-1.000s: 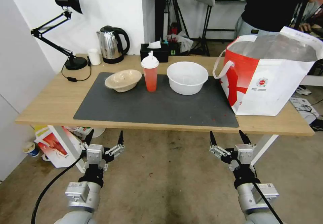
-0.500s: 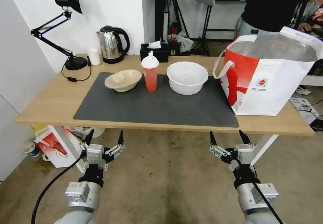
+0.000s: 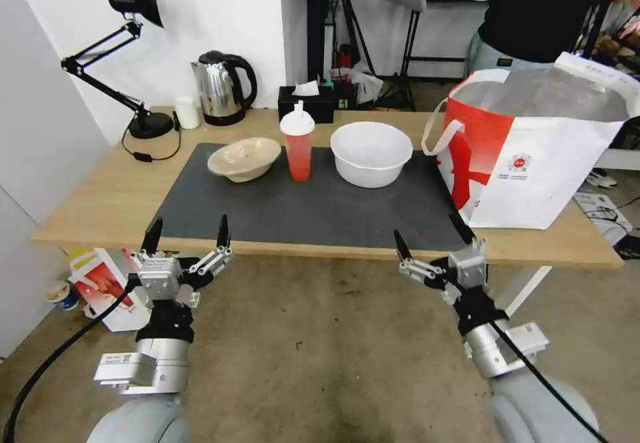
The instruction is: Pick up the trash from the table and place it into the takeout bag.
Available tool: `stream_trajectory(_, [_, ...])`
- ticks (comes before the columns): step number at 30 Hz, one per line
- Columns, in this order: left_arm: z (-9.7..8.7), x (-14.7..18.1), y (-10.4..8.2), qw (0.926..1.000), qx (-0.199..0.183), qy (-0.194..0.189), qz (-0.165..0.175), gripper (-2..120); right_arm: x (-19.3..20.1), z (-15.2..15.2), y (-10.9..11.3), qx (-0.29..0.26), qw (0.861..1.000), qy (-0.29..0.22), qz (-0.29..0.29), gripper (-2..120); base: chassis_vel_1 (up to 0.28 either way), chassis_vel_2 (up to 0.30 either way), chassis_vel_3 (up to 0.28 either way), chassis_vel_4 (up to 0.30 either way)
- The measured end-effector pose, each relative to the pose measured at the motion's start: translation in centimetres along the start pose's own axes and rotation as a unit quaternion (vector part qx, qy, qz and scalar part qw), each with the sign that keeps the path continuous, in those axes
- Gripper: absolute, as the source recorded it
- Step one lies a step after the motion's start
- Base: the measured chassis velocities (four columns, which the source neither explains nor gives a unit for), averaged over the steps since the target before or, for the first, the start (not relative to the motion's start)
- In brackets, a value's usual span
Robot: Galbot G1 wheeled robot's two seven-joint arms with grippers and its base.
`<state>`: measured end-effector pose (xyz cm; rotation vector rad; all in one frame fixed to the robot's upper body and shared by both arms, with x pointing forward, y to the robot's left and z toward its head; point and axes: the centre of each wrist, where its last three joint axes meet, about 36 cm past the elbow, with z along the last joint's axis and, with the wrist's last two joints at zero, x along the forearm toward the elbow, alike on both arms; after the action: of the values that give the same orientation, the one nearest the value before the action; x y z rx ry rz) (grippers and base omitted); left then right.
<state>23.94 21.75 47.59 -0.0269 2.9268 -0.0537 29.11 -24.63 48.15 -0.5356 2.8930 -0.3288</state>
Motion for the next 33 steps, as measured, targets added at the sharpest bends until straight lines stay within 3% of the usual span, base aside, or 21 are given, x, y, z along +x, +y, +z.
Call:
stream_trajectory(11, [0.2, 0.2, -0.1, 0.9998, 0.012, 0.015, 0.005, 100, -2.9, -2.9, -3.3, 0.070, 0.992, -0.039, -0.095, 100, 0.000, 0.000, 0.000, 0.000])
stream_trajectory(14, [0.3, 0.4, -0.4, 0.9982, 0.034, 0.049, 0.006, 100, -3.7, -4.1, -4.7, 0.091, 0.987, -0.046, -0.123, 100, 0.000, 0.000, 0.000, 0.000])
stream_trajectory(25, [1.0, 0.7, -1.0, 0.9943, 0.052, 0.093, 0.007, 100, -5.1, -5.3, -6.9, 0.096, 0.986, -0.057, -0.126, 100, 0.000, 0.000, 0.000, 0.000])
stream_trajectory(33, [1.8, 1.2, -1.1, 0.9927, 0.044, 0.112, 0.009, 100, -7.0, -8.0, -9.0, 0.094, 0.984, -0.083, -0.126, 100, 0.000, 0.000, 0.000, 0.000])
